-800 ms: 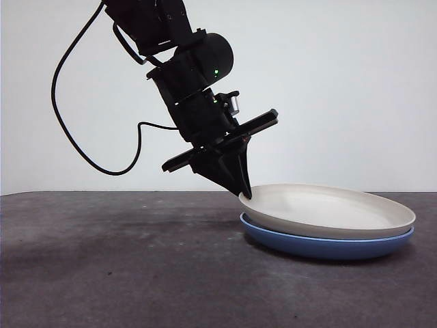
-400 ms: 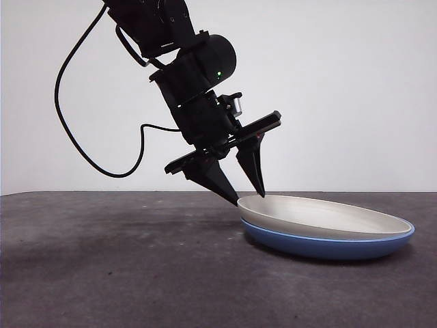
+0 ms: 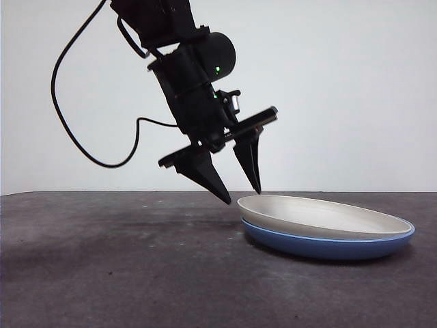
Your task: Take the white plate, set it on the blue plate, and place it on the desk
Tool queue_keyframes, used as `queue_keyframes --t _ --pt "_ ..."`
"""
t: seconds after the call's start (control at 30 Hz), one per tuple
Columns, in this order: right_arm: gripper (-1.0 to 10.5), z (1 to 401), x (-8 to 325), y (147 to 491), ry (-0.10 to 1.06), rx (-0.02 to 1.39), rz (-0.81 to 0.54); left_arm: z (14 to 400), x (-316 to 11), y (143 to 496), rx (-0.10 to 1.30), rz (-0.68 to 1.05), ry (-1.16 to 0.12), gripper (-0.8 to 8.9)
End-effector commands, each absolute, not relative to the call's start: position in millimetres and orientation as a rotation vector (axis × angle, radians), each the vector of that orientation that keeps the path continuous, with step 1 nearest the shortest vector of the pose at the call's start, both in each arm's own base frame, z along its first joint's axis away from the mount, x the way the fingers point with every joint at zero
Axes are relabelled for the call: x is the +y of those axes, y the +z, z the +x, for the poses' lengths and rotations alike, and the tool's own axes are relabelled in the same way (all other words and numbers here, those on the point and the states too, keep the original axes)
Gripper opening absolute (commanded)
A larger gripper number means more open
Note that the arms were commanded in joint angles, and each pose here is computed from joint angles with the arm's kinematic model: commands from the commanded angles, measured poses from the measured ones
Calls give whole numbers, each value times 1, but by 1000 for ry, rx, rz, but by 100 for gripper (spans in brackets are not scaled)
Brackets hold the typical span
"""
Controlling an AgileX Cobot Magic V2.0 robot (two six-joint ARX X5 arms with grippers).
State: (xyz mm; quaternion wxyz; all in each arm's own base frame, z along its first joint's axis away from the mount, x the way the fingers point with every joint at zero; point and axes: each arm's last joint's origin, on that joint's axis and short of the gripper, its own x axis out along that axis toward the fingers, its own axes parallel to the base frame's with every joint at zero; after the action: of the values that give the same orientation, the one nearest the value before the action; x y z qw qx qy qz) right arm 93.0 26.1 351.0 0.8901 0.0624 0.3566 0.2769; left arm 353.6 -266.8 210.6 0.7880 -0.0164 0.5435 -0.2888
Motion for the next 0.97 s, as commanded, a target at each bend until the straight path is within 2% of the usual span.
queue_keyframes --t 0.03,0.27,0.43,0.63,0.77,0.87,0.97 --pt "366 93 26 356 574 726 132 362 -264 222 1152 -17 -632 259" --pt "366 95 26 355 539 729 118 354 -234 286 1016 -17 -644 259" --pt "366 97 25 354 496 737 104 332 -200 342 892 -5 -645 258" --pt "366 102 25 353 495 755 106 302 -163 385 810 -3 -627 258" --pt "366 105 26 353 493 753 104 280 -142 385 811 17 -611 258" --pt "366 107 26 352 479 757 99 255 -121 368 841 17 -598 258" --pt "366 109 26 352 477 767 100 220 -107 354 862 -14 -718 258"
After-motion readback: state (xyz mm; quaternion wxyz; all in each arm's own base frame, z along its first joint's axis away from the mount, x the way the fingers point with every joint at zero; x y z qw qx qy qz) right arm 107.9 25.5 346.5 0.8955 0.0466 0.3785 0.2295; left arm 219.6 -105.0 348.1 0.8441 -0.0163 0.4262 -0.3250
